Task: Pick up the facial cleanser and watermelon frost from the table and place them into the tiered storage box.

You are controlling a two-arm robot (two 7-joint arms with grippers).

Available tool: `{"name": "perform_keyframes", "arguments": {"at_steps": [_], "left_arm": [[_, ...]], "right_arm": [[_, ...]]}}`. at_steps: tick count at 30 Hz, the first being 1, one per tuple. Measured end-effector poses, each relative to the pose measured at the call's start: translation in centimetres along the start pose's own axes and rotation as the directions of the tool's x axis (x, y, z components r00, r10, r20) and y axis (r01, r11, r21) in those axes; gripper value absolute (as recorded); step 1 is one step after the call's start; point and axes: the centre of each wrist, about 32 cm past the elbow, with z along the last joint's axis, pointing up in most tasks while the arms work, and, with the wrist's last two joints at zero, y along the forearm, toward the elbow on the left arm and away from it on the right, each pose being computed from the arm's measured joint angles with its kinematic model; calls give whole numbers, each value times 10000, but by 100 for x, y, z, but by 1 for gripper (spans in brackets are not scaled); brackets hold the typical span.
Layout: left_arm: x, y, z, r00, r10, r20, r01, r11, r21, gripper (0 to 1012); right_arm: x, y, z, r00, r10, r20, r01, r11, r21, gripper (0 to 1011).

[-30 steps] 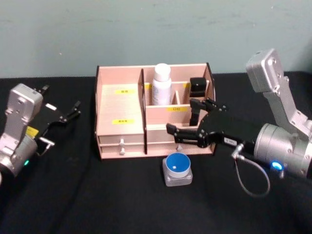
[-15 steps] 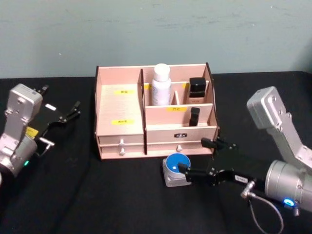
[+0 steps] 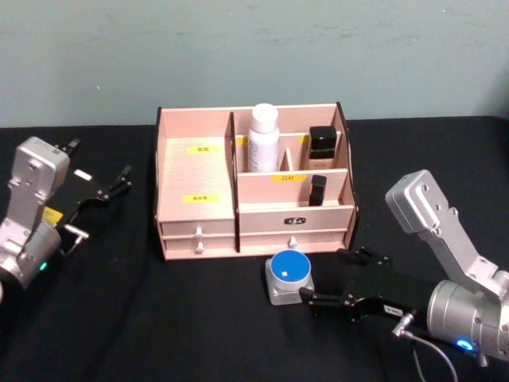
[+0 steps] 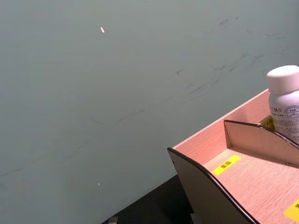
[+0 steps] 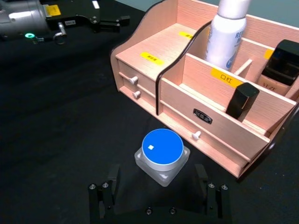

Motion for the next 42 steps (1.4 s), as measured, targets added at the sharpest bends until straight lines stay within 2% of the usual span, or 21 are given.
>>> {"name": "perform_keyframes", "arguments": {"at_steps": [18,42], "left_arm": [[0,0,0,10000,-1,0,1,10000,0,1001],[0,0,0,10000,0,0,0,10000,-1,1001]], "right_arm": [[28,318,-79,9994,331,-75,-332,9994,-109,1002],[82,438,-70,9997,188,140,-186,9997,-156,1002]]}}
